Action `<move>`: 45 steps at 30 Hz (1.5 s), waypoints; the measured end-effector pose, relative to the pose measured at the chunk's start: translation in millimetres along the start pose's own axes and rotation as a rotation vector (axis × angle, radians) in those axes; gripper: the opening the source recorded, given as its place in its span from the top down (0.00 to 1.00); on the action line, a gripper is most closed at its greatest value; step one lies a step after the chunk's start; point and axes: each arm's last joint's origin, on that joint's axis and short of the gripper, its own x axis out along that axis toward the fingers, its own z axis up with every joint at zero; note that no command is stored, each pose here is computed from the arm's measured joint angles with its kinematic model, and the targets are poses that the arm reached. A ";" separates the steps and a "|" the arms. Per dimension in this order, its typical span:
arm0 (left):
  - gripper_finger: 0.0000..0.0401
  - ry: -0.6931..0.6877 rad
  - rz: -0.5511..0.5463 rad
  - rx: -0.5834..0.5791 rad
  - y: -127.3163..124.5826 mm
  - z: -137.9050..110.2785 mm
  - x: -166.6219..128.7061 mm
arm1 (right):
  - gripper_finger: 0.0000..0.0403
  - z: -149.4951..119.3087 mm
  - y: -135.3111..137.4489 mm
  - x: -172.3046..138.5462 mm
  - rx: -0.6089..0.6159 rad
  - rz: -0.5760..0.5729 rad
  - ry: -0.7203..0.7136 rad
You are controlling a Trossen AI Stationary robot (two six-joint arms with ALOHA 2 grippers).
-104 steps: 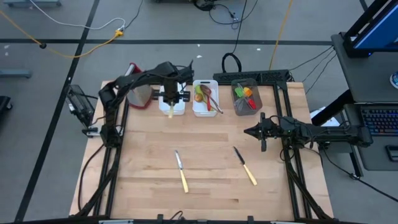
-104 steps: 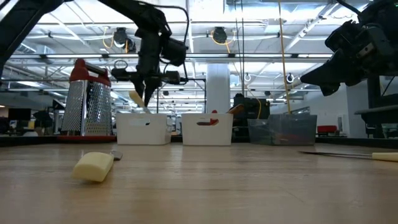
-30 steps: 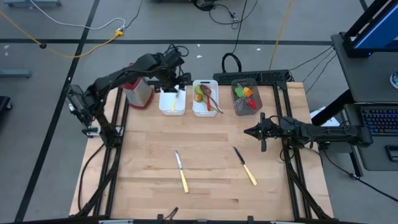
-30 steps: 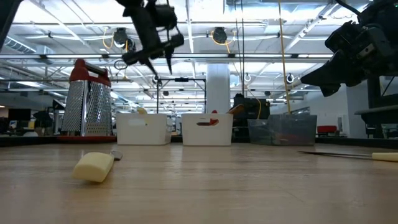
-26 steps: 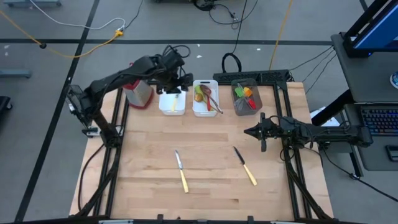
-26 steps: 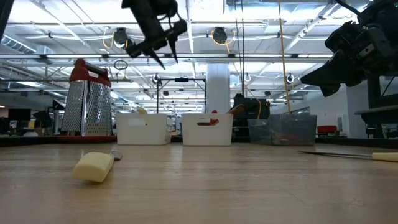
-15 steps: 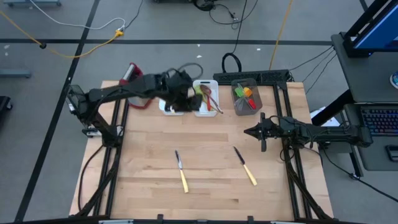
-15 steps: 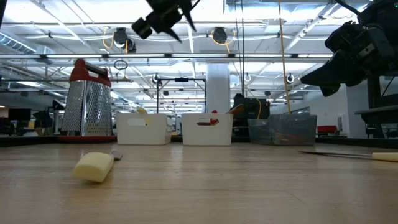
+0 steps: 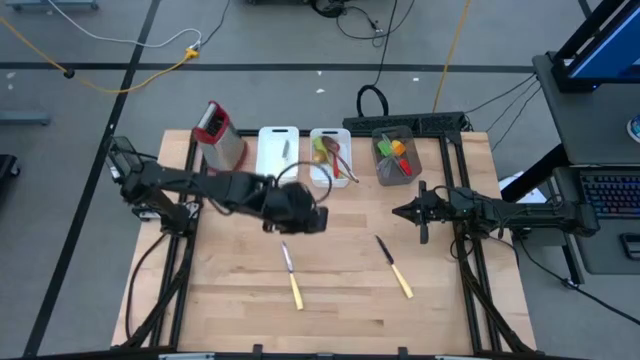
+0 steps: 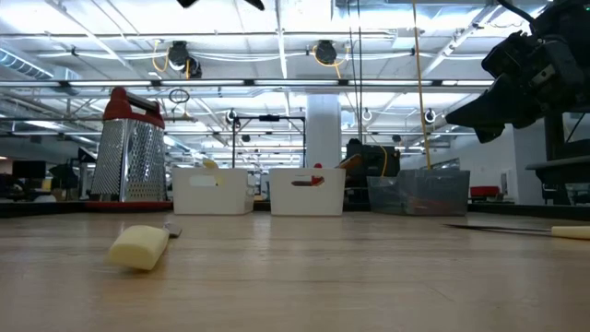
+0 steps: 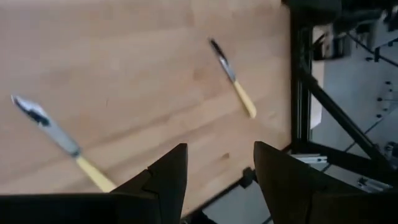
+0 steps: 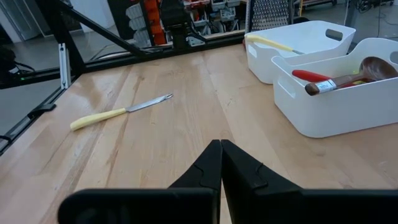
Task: Pick & Place Kitchen Items
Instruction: Put the yellow table knife into the left white bin
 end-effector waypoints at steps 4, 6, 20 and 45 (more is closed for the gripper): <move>0.54 0.031 0.025 -0.063 1.0 -25.8 4.3 | 1.00 0.0 0.0 0.0 0.000 0.000 0.000; 0.54 0.045 0.033 -0.097 0.5 -36.0 9.3 | 1.00 0.0 0.0 0.0 0.000 0.000 0.000; 0.54 0.184 0.238 -0.252 14.6 -102.2 64.6 | 1.00 -1.6 -0.3 0.0 0.001 -0.003 0.016; 0.54 0.158 0.445 -0.342 41.2 -144.5 118.5 | 1.00 -2.2 -0.4 0.0 0.001 -0.004 0.023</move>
